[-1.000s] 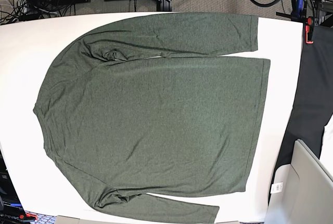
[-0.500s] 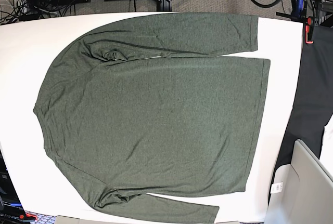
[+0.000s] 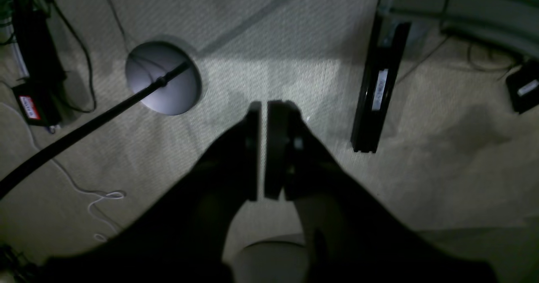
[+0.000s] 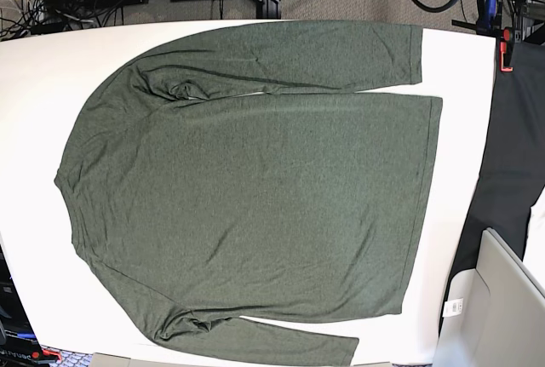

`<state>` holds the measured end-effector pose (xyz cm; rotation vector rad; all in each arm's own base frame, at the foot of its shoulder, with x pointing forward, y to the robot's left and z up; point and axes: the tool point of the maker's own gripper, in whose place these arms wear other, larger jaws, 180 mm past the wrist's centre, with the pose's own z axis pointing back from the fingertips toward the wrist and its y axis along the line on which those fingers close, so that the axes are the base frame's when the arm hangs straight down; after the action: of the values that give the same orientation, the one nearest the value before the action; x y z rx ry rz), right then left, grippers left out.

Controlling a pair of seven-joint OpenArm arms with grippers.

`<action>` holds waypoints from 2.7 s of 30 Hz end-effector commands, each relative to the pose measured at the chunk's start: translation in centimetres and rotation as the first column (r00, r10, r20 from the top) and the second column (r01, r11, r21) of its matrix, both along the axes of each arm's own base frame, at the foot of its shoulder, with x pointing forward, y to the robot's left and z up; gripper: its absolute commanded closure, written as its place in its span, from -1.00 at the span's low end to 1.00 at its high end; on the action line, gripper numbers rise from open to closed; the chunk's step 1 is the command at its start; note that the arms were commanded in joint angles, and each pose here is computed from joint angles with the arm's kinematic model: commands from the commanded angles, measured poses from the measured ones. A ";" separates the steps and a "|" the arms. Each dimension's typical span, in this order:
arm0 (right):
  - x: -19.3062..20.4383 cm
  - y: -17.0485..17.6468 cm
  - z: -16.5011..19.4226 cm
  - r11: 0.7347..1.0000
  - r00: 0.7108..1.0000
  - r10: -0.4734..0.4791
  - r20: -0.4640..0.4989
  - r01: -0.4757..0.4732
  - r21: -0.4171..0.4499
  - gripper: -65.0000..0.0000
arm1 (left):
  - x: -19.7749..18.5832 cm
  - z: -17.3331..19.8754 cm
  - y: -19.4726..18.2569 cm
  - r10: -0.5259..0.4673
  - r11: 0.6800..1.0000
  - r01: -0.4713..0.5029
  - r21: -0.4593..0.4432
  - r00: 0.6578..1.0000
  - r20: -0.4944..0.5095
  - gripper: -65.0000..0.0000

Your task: Fold the T-shirt properly

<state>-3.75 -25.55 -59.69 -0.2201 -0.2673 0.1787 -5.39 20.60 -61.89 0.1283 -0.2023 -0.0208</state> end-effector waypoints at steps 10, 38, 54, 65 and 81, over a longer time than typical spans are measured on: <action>3.0 0.5 5.8 0.994 0.979 0.109 0.174 -0.112 0.003 0.99 | 1.8 6.4 1.6 -0.070 0.997 0.061 0.053 0.980 0.186 0.99; 9.5 -3.1 19.3 0.983 0.900 0.153 0.409 -0.097 -0.154 0.99 | 13.1 22.2 2.7 0.017 0.997 -0.054 0.048 0.817 0.577 0.99; 13.2 -1.3 23.5 0.974 0.829 0.211 0.518 -0.137 -0.178 0.99 | 18.0 25.7 1.5 0.035 0.999 -0.049 0.002 0.740 0.671 0.98; 14.4 -0.5 24.4 0.953 0.799 0.276 0.534 -0.154 -0.263 0.98 | 22.6 24.8 0.9 0.079 0.997 -0.068 -0.042 0.778 0.623 0.58; 15.9 -3.7 26.3 0.949 0.773 0.204 0.601 -0.004 -0.316 0.52 | 22.6 23.8 -1.7 0.063 0.996 -0.013 -0.088 0.804 0.591 0.02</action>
<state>11.70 -29.19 -34.45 -0.5540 -0.8945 0.2400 17.02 18.78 -38.67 0.0514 -0.8152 0.0780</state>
